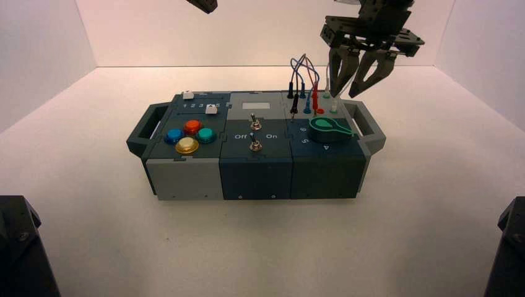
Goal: Pull the white wire.
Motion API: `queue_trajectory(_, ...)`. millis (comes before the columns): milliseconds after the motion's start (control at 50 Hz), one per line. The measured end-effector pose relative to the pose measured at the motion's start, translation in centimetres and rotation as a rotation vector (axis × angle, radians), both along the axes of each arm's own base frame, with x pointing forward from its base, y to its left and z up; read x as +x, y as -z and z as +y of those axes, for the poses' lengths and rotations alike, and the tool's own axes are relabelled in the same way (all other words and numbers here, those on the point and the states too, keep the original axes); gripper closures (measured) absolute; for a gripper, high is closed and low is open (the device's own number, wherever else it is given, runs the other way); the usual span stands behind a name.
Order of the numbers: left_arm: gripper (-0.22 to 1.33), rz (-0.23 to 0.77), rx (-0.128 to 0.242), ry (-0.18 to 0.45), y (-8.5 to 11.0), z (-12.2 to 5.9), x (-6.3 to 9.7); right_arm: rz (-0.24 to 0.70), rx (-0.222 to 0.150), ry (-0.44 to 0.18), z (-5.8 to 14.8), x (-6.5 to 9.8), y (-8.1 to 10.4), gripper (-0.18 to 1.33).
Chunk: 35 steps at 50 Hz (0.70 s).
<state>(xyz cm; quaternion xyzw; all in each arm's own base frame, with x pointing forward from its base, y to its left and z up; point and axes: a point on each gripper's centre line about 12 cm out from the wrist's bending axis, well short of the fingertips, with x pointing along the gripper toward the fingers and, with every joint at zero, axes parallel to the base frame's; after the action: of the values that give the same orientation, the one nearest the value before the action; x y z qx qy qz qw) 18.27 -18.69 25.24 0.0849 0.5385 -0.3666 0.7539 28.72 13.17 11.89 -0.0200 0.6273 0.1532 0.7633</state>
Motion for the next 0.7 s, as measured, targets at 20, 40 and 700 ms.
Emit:
queue_trajectory(20,1.28,0.0,0.0,0.0,0.0,0.0,0.0,0.003,-0.001,0.0,0.02,0.04,0.11,0.24)
queue_trajectory(40,1.28,0.0,-0.001,-0.002,-0.01,-0.01,0.02,0.005,-0.001,0.001,0.03,0.04,0.15,0.25)
queue_trajectory(700,1.28,0.004,0.003,0.0,0.12,-0.04,0.04,0.025,-0.004,-0.006,0.55,0.18,0.86,0.8)
